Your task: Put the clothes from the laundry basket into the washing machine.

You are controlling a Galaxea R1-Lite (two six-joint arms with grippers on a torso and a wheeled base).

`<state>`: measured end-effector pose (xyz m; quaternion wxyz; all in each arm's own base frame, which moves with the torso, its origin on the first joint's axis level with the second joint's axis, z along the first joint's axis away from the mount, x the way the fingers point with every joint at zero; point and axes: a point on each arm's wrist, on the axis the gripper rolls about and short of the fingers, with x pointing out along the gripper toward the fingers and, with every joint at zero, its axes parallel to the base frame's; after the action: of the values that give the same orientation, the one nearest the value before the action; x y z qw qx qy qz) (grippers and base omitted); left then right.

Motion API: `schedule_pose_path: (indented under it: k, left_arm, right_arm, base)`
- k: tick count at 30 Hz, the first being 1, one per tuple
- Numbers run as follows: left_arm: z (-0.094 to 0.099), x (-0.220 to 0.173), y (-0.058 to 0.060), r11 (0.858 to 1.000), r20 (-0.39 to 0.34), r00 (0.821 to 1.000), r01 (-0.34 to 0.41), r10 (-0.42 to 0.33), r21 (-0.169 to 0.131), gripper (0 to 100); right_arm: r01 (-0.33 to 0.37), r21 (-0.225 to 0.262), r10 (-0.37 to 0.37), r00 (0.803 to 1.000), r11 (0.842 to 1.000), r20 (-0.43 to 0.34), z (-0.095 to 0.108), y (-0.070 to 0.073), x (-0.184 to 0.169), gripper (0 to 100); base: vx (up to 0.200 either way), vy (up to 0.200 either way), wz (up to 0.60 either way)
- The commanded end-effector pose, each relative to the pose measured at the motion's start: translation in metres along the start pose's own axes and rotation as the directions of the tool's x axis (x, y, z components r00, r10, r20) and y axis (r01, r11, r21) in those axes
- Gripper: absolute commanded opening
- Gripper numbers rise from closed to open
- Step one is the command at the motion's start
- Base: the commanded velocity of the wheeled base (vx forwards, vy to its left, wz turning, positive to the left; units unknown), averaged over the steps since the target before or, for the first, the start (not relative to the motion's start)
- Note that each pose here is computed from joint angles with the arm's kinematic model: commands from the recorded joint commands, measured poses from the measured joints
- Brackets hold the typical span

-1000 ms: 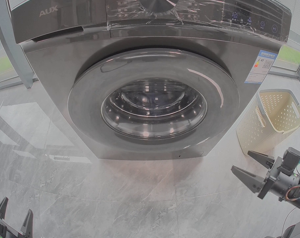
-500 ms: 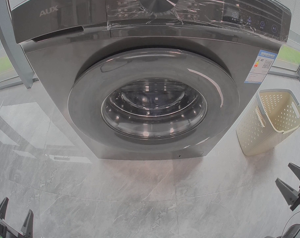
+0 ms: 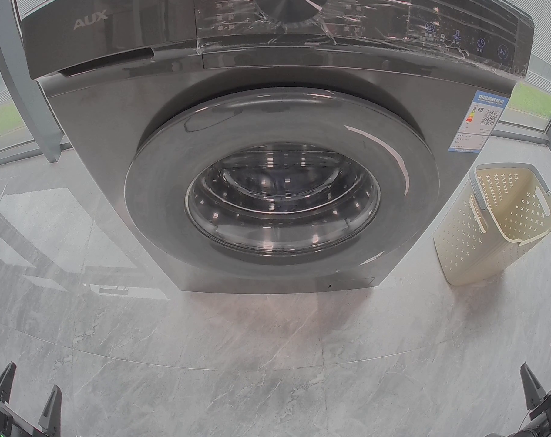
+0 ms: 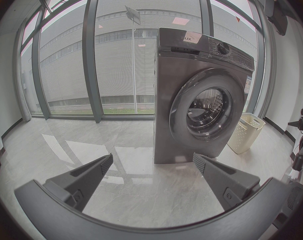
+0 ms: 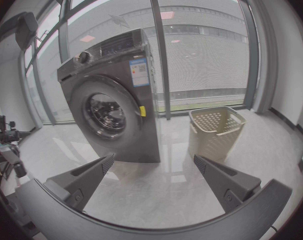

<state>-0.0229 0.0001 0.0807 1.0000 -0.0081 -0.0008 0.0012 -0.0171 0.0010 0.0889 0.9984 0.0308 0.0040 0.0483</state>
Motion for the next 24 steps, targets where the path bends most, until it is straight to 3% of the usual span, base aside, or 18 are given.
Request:
schedule_pose_path:
  k: [1,2,4,6,7,8,9,10,11,15,16,18,19,24]
  left_arm:
    - [-0.0047,0.0004,0.0001,1.000,-0.006,1.000,-0.001,0.001,-0.002,100]
    - [-0.0047,0.0004,0.0001,1.000,-0.006,1.000,-0.001,0.001,-0.001,100]
    - [-0.0047,0.0004,0.0001,1.000,-0.006,1.000,-0.001,0.001,-0.001,100]
    - [-0.0045,0.0004,0.0001,1.000,-0.005,1.000,-0.001,0.001,0.001,100]
    - [-0.0050,0.0005,0.0001,1.000,-0.006,1.000,-0.001,0.001,0.001,100]
    - [-0.0050,0.0005,0.0001,1.000,-0.006,1.000,-0.001,0.001,-0.001,100]
    - [-0.0050,0.0005,0.0001,1.000,-0.006,1.000,-0.001,0.001,-0.001,100]
    - [-0.0050,0.0005,0.0002,1.000,-0.006,1.000,-0.005,0.005,-0.005,100]
    - [-0.0050,0.0005,0.0002,1.000,-0.006,1.000,-0.007,0.007,-0.008,100]
    - [-0.0045,0.0004,0.0002,1.000,-0.004,1.000,-0.007,0.007,-0.011,100]
    - [-0.0045,0.0004,0.0003,1.000,-0.004,1.000,-0.013,0.013,-0.024,100]
    - [-0.0048,0.0005,0.0003,1.000,-0.004,1.000,-0.013,0.013,-0.016,100]
    - [-0.0050,0.0004,0.0003,1.000,-0.004,1.000,-0.013,0.013,0.009,100]
    - [-0.0048,0.0005,0.0003,1.000,-0.004,1.000,-0.011,0.012,0.012,100]
  right_arm:
    - [0.200,-0.021,-0.199,0.979,0.980,0.049,-0.0071,-0.0029,-0.0074,100]
    - [0.247,-0.019,-0.246,0.969,0.969,0.038,-0.0071,-0.0039,-0.0082,100]
    - [0.240,-0.013,-0.240,0.970,0.971,0.037,-0.0083,-0.0038,-0.0077,100]
    - [0.178,-0.020,-0.178,0.984,0.984,0.018,-0.0103,-0.0026,-0.0072,100]
    - [0.058,-0.078,-0.058,0.998,0.995,0.006,-0.0136,-0.0001,-0.0055,100]
    - [0.049,-0.086,-0.049,0.999,0.995,0.004,-0.0138,0.0001,-0.0055,100]
    - [0.052,-0.084,-0.052,0.999,0.995,0.001,-0.0139,-0.0001,-0.0054,100]
    - [0.117,-0.036,-0.117,0.993,0.993,0.000,-0.0130,-0.0014,-0.0061,100]
    - [0.126,-0.026,-0.126,0.992,0.992,-0.001,-0.0129,-0.0016,-0.0060,100]
    - [0.098,-0.049,-0.098,0.995,0.994,0.008,-0.0133,-0.0012,-0.0057,100]
    - [0.094,-0.058,-0.093,0.996,0.994,0.006,-0.0135,-0.0009,-0.0054,100]
    - [0.092,-0.060,-0.092,0.996,0.994,0.009,-0.0131,-0.0010,-0.0057,100]
    - [0.095,-0.055,-0.095,0.995,0.994,0.009,-0.0131,-0.0011,-0.0057,100]
    - [0.097,-0.055,-0.097,0.995,0.994,0.005,-0.0137,-0.0011,-0.0055,100]
  base:
    - [0.000,0.000,0.00]
    - [0.000,0.000,0.00]
    - [0.000,0.000,0.00]
    - [0.000,0.000,0.00]
    - [0.000,0.000,0.00]
    - [0.000,0.000,0.00]
    - [0.000,0.000,0.00]
    - [0.000,0.000,0.00]
    - [0.000,0.000,0.00]
    - [0.000,0.000,0.00]
    - [0.000,0.000,0.00]
    - [0.000,0.000,0.00]
    - [0.000,0.000,0.00]
    - [0.000,0.000,0.00]
